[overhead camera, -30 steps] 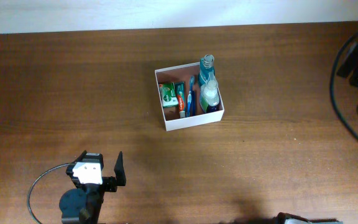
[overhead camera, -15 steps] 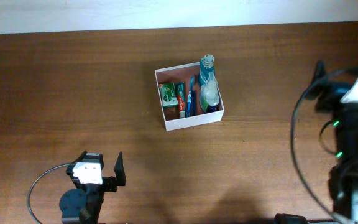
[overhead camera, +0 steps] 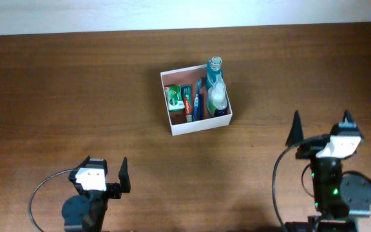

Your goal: Pack container

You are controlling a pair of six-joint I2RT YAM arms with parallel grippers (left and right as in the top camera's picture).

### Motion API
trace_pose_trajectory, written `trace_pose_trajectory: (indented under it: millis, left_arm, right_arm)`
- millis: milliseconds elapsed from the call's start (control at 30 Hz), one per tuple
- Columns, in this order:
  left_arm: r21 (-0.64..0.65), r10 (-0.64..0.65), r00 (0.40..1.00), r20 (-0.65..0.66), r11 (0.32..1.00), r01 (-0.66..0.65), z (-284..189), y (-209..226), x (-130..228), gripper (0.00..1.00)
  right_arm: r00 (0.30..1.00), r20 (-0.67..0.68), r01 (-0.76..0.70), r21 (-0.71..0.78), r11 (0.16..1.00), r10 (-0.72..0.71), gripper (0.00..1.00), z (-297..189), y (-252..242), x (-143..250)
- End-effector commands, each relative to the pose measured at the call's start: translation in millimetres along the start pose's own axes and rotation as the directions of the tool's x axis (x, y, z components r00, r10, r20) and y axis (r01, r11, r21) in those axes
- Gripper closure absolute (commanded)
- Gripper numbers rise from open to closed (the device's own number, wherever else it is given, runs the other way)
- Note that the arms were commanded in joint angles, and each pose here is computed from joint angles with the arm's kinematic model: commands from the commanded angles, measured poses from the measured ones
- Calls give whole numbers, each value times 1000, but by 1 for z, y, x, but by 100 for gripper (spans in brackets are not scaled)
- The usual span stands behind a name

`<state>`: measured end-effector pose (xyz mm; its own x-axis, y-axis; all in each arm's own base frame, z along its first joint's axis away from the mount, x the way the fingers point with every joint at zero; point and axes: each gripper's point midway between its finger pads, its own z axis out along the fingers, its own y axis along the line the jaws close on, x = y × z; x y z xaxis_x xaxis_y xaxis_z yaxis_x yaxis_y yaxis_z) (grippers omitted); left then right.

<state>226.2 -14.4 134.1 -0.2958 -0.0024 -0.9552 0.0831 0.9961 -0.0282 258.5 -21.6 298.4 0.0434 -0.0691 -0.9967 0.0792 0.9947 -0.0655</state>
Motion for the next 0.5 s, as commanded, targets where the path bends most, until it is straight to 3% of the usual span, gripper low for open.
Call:
trace_pose_trajectory:
  millis: [0,467]
  left_arm:
    - [15,20,1000,0,1000,-20,1,-3,3,1]
    - [15,20,1000,0,1000,-20,1,-3,3,0]
  right_arm:
    - [1000,17,7,-25,1000,-6,2,-9,6,14]
    - [998,65,9,-22,1000,-7,2,-27,9,58]
